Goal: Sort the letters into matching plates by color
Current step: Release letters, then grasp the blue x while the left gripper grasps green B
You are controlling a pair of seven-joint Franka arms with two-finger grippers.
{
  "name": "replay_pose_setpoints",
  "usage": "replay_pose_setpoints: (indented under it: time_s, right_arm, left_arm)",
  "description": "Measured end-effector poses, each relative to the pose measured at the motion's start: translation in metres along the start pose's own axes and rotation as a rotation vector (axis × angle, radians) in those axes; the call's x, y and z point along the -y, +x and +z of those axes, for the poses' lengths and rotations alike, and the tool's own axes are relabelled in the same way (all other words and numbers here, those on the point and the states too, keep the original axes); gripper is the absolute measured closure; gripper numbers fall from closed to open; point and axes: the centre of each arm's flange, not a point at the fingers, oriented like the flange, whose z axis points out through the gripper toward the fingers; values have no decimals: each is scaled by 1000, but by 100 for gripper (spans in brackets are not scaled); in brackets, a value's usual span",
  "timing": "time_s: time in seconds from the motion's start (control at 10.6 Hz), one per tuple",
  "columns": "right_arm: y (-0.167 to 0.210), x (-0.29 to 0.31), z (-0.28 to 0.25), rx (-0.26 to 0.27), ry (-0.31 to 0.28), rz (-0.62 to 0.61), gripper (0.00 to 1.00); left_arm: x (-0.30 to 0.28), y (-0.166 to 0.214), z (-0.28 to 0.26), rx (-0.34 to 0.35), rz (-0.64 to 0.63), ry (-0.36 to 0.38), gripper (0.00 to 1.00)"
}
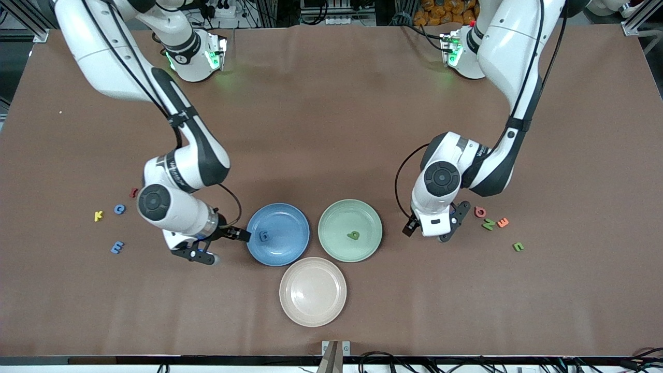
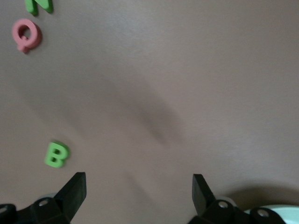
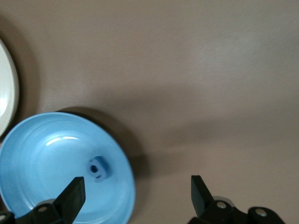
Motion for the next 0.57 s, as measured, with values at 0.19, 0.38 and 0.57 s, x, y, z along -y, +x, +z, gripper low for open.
replay_pose_setpoints:
  time_s: [0.19,0.38,0.57]
  right_arm:
    - [5,-37,-13,6,-16,-61,0]
    - [3,-82,-21,22,-35,-123,0]
    - [2,-129,-28,37,-48,-156,0]
  left_arm:
    - [21,2,3,7,87,34,0]
    - [44,-1,3,17,148,63,0]
    - [63,-5,7,28,173,71,0]
